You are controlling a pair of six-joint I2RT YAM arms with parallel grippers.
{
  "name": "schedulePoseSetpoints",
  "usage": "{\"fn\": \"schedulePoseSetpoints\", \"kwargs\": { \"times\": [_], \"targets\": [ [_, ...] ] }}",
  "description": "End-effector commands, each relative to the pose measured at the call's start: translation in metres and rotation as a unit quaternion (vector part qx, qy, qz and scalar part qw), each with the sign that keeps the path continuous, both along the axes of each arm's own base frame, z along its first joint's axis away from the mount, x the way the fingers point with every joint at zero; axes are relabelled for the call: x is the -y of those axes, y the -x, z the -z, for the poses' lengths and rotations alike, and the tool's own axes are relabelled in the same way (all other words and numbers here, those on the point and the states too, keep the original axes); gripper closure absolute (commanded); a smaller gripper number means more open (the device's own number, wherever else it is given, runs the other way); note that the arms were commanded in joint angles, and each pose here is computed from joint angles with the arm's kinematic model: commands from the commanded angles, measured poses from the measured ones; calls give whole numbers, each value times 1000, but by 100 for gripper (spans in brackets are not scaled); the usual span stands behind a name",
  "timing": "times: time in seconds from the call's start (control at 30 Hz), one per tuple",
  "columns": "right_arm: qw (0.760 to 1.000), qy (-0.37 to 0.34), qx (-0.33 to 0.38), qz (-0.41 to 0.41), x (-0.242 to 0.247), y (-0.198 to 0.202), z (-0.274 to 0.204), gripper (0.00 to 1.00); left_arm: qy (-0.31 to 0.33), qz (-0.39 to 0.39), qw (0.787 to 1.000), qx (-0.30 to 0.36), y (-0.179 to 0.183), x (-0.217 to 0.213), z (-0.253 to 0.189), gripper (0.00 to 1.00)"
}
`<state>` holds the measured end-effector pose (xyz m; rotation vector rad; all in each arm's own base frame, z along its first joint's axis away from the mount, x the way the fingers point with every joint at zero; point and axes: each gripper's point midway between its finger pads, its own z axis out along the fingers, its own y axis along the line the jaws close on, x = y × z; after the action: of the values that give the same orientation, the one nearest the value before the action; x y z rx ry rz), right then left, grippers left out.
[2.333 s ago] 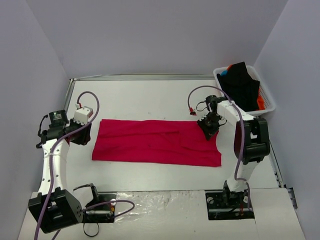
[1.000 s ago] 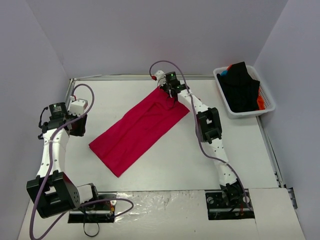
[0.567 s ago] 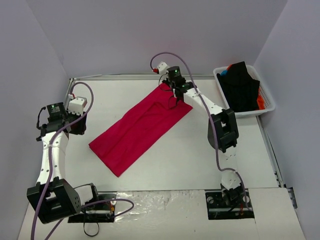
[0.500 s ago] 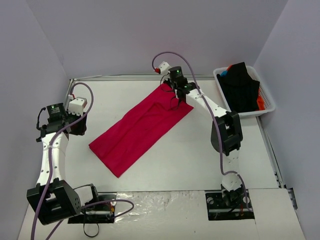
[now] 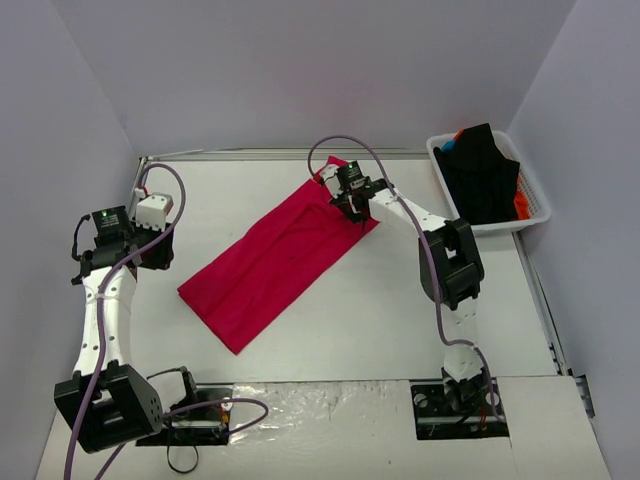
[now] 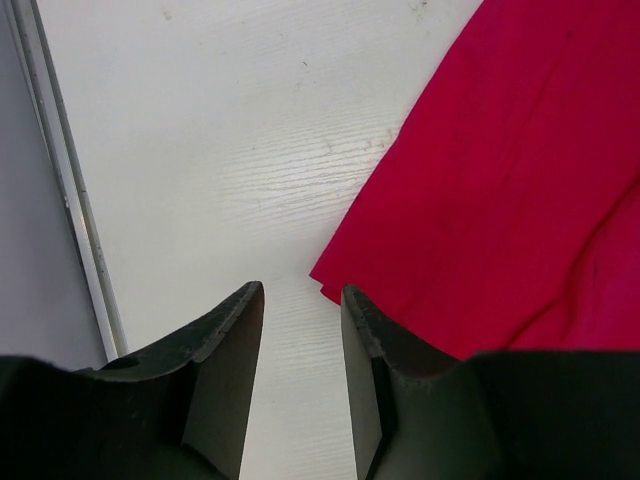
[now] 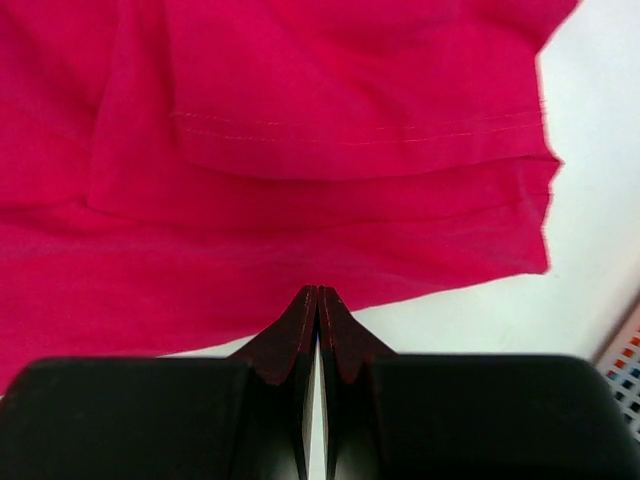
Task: Fold and stack the t-shirts
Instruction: Rotate the tshirt 90 degrees
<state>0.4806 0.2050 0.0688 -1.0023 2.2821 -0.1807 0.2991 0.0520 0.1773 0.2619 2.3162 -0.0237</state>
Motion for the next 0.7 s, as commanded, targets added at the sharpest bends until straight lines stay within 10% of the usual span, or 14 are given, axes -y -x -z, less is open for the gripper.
{"fn": "schedulePoseSetpoints", "kwargs": {
  "times": [0.0,0.67],
  "targets": [
    [999,-13,-30,-4,-9,9,8,100,-2,-7,1000,25,-1,-2,-13,64],
    [996,17,-88,16,4,-28,95,100,-11,-23,1000,14,-6,-10,-7,64]
  ]
}}
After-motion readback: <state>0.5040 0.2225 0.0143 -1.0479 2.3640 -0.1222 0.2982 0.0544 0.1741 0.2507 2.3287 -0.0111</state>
